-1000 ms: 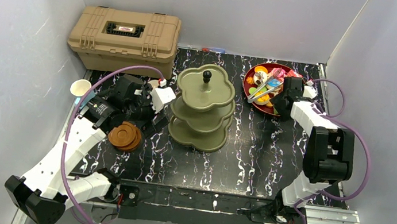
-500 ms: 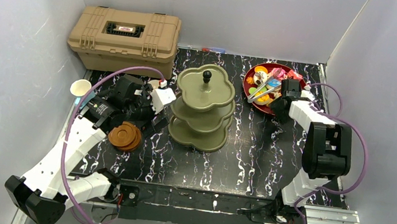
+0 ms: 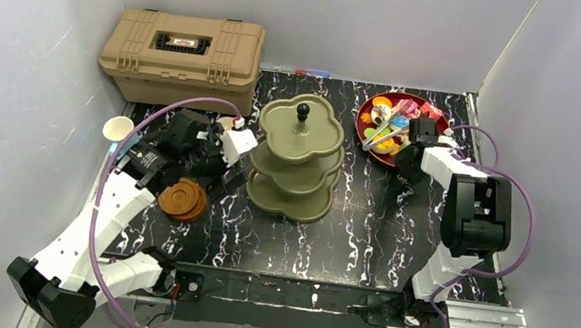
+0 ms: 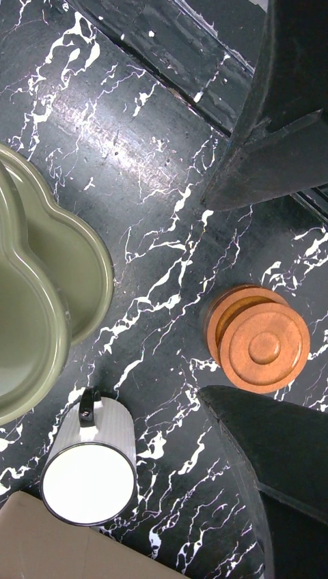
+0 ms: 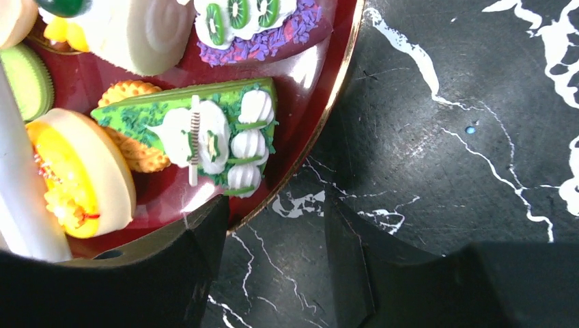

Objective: Serve the afternoon tea
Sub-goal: Move the tray at the center of the board.

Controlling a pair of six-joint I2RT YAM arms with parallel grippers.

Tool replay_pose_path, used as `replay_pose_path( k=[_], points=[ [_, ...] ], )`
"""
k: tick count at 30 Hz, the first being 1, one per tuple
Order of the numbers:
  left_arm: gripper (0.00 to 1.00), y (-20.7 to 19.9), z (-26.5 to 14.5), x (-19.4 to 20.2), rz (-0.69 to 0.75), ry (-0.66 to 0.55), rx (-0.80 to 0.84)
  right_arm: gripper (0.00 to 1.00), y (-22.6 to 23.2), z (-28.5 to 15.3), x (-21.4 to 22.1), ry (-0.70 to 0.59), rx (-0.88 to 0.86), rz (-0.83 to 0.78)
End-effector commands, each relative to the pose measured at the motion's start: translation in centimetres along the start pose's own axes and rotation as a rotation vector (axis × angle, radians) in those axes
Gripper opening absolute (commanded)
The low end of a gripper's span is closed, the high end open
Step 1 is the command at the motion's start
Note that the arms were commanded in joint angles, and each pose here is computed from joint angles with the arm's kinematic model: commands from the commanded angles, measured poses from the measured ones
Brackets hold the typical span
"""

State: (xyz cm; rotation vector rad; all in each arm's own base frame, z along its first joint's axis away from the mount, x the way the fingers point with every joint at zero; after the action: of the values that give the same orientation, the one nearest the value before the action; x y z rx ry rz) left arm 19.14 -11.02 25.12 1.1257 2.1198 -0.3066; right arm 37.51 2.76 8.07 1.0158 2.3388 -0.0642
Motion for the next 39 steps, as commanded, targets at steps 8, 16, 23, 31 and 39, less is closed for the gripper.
replay_pose_path(
  k=[8, 16, 23, 31, 39],
  points=[
    [0.98, 0.0, -0.2, 0.5, -0.006, 0.012, 0.002, 0.37, -0.9, -0.2, 0.8, -0.024, 0.03, -0.034],
    [0.98, 0.0, -0.4, 0.3, 0.005, 0.009, 0.003, 0.02, -4.5, -3.2, 1.5, -0.055, 0.045, -0.134],
    [0.98, -0.1, -0.5, 0.2, 0.008, 0.007, 0.016, 0.01, -8.2, -6.2, 3.1, -0.018, 0.089, -0.204],
    [0.98, -0.2, -0.2, 0.0, -0.002, 0.011, 0.038, 0.22, -11.4, -8.4, 2.7, -0.073, 0.167, -0.202],
    [0.98, -0.2, -0.5, -0.3, -0.006, 0.008, 0.037, 0.71, -10.8, -8.8, 3.2, -0.016, 0.098, -0.258]
  ],
)
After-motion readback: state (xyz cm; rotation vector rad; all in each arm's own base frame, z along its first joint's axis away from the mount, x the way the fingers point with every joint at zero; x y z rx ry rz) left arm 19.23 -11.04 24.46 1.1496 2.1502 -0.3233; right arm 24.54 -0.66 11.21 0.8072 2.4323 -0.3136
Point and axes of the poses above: each gripper's point midway between its finger pads, its own z axis out along the fingers, its own y axis along the line the jaws close on, x = y × z, the point moved 5 cm from there along -z, back along the fingers, and after that the axes turned 4 degrees about -z, right-handed, at the moved point
